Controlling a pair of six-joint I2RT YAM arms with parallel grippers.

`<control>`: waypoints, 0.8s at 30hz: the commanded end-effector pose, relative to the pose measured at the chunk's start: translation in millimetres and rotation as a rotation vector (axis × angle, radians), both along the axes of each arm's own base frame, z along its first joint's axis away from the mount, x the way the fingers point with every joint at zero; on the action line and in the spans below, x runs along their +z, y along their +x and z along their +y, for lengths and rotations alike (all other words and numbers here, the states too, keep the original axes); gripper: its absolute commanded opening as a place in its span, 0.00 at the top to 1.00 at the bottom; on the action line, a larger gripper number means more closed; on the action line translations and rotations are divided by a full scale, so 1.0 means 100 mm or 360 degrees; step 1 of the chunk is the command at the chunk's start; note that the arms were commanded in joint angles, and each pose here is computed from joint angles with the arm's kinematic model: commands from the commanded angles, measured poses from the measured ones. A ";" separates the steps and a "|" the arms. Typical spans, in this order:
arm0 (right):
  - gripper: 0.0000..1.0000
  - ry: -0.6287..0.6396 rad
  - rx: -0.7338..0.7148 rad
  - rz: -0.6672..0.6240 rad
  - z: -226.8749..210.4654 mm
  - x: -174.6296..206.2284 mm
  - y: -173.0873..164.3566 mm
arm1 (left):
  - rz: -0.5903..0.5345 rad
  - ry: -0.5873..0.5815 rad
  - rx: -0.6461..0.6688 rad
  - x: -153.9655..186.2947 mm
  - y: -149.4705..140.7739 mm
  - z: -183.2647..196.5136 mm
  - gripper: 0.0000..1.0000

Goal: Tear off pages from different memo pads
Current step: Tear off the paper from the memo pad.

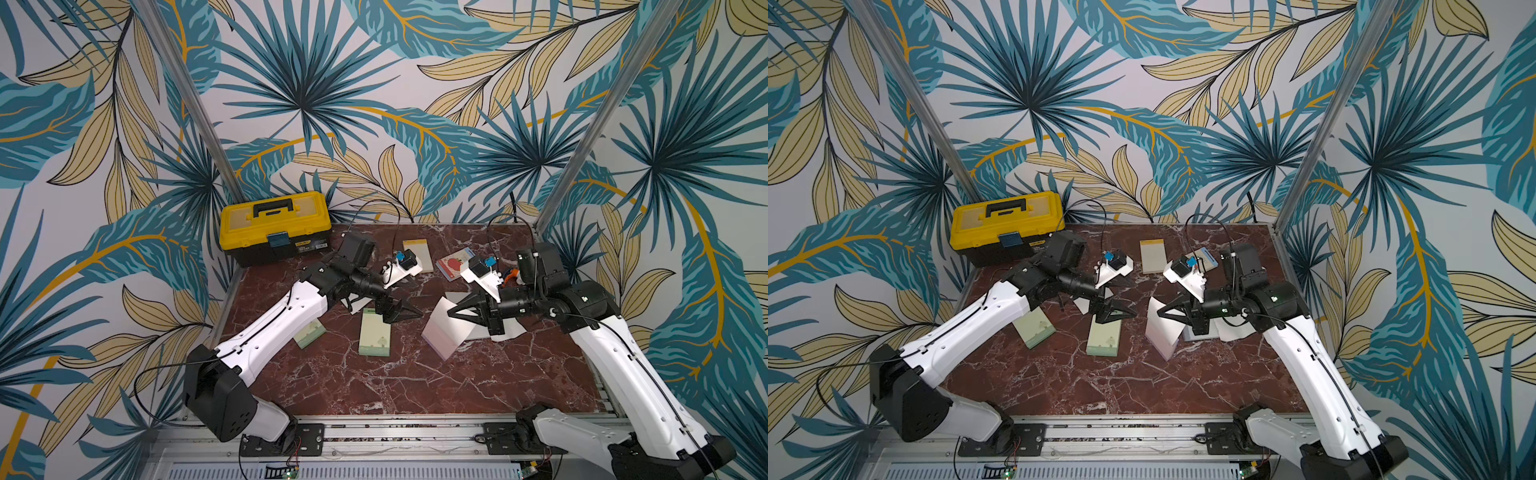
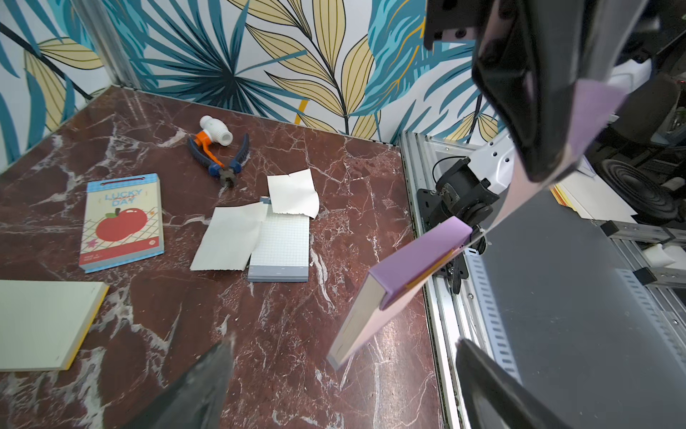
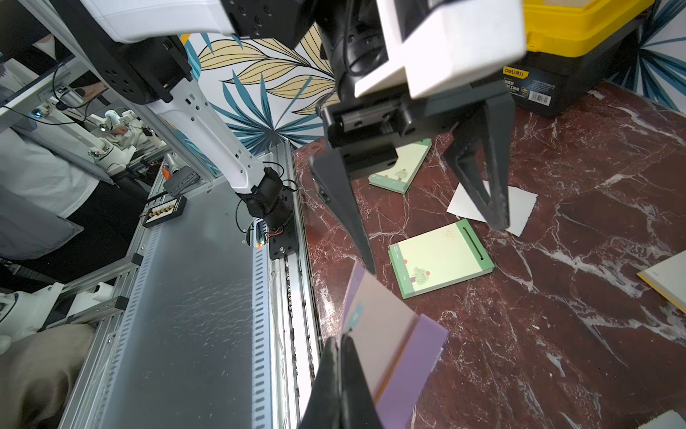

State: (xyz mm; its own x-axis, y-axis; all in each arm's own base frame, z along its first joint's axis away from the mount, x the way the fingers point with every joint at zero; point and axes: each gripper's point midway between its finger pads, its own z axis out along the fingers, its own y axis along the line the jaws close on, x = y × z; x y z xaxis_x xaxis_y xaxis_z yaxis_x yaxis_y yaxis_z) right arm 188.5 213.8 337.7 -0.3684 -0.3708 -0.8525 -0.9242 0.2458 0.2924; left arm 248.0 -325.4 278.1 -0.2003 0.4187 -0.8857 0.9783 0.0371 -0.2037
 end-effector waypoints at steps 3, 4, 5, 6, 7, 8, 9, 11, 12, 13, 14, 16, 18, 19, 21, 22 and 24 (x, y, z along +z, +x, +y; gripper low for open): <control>1.00 0.0091 0.0113 -0.0023 0.07 0.21 -0.09 | -0.0008 -0.0110 -0.0252 0.01 -0.20 -0.03 0.05; 1.00 0.0094 0.0115 -0.0023 0.07 0.23 -0.08 | -0.0004 -0.0137 -0.0284 0.03 -0.23 -0.03 0.05; 1.00 0.0102 0.0120 -0.0028 0.08 0.25 -0.07 | 0.0009 -0.0169 -0.0322 0.04 -0.27 -0.04 0.06; 1.00 0.0113 0.0126 -0.0031 0.08 0.28 -0.07 | 0.0014 -0.0184 -0.0340 0.03 -0.29 -0.05 0.06; 1.00 0.0122 0.0130 -0.0030 0.09 0.30 -0.06 | 0.0009 -0.0179 -0.0346 0.00 -0.30 -0.07 0.06; 1.00 0.0130 0.0136 -0.0030 0.10 0.31 -0.07 | -0.0001 -0.0168 -0.0349 -0.04 -0.31 -0.09 0.06; 1.00 0.0141 0.0142 -0.0039 0.10 0.35 -0.07 | 0.0001 -0.0167 -0.0356 -0.08 -0.31 -0.10 0.06; 1.00 0.0154 0.0153 -0.0043 0.10 0.37 -0.09 | 0.0021 -0.0185 -0.0381 -0.10 -0.33 -0.13 0.06; 1.00 0.0150 0.0151 -0.0042 0.10 0.37 -0.08 | 0.0046 -0.0193 -0.0402 -0.11 -0.35 -0.15 0.07; 1.00 0.0149 0.0150 -0.0041 0.10 0.37 -0.09 | 0.0061 -0.0196 -0.0421 -0.11 -0.37 -0.16 0.07; 1.00 0.0148 0.0148 -0.0042 0.10 0.37 -0.08 | 0.0076 -0.0195 -0.0454 -0.12 -0.41 -0.18 0.08; 1.00 0.0149 0.0137 -0.0044 0.10 0.37 -0.06 | 0.0105 -0.0164 -0.0493 -0.17 -0.47 -0.22 0.11; 1.00 0.0146 0.0125 -0.0051 0.10 0.38 -0.04 | 0.0144 -0.0149 -0.0505 -0.20 -0.50 -0.25 0.17; 1.00 0.0141 0.0112 -0.0059 0.10 0.38 -0.03 | 0.0171 -0.0144 -0.0501 -0.22 -0.50 -0.27 0.22; 1.00 0.0130 0.0095 -0.0071 0.09 0.38 -0.02 | 0.0209 -0.0116 -0.0455 -0.27 -0.45 -0.29 0.35; 1.00 0.0126 0.0088 -0.0071 0.09 0.38 -0.01 | 0.0220 -0.0098 -0.0427 -0.29 -0.42 -0.29 0.44; 1.00 0.0121 0.0071 -0.0069 0.09 0.37 0.01 | 0.0246 -0.0085 -0.0383 -0.31 -0.38 -0.31 0.57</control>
State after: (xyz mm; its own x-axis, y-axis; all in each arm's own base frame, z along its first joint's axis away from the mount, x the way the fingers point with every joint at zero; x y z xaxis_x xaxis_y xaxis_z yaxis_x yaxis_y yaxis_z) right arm 188.4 220.5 362.2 -0.3531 -0.3391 -0.8720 -0.9334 0.1910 0.3037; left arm 204.8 -354.0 239.3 -0.2131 0.4323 -0.8762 0.9126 -0.2321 -0.3365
